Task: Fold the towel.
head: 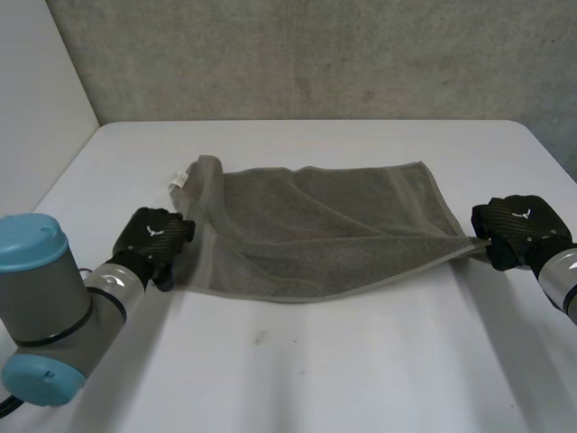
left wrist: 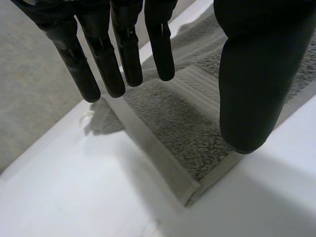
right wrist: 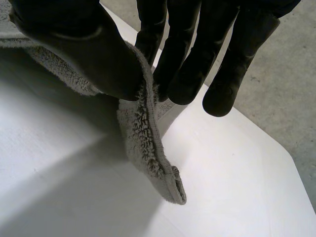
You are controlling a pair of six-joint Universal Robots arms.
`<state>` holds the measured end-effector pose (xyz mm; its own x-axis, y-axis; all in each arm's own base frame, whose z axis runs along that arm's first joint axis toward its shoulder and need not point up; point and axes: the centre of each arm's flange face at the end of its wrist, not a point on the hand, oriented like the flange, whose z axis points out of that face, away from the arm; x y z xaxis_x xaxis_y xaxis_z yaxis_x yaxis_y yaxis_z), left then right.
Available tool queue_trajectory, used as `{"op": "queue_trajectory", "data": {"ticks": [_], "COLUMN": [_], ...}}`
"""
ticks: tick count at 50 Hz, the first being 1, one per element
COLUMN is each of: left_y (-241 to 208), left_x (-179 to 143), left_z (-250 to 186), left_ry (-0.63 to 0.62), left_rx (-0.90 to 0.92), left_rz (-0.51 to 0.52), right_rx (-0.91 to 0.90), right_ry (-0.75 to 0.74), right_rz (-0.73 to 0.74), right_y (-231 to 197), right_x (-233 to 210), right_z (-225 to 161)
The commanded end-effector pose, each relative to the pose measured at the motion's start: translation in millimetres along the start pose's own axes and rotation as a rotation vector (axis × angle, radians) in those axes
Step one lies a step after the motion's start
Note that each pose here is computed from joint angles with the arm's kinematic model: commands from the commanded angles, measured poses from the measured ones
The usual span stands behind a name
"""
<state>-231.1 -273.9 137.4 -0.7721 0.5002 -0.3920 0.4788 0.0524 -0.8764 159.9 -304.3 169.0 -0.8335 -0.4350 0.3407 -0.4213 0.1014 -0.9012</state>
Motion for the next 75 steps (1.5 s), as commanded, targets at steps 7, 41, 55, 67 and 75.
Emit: {"op": "queue_trajectory", "data": {"ticks": [7,41,55,67,75], "left_y": [11.1,19.6,22.1,17.2,19.4], "left_x": [-6.3,-7.3,-6.6,-6.8,-6.0], "left_z": [22.6,45.3,48.0,37.0,36.7], "left_ry": [0.044,0.048,0.050,0.056,0.062], "left_rx": [-0.053,-0.061,-0.065,-0.078,-0.087], "left_rz": [-0.023,-0.024,-0.026,-0.019,-0.021], "right_rx": [-0.009,-0.016,-0.016,-0.015,-0.022], "right_ry": [-0.007,-0.007,-0.007,-0.008,-0.013], "right_rz": [-0.002,-0.001,-0.002,-0.002,0.001], "right_y": [3.2,5.2,5.2,5.1,7.5], "right_x": [-1.3,-1.2,-1.2,-1.3,-2.7], "right_z": [1.3,2.3,2.3,2.3,3.0]}}
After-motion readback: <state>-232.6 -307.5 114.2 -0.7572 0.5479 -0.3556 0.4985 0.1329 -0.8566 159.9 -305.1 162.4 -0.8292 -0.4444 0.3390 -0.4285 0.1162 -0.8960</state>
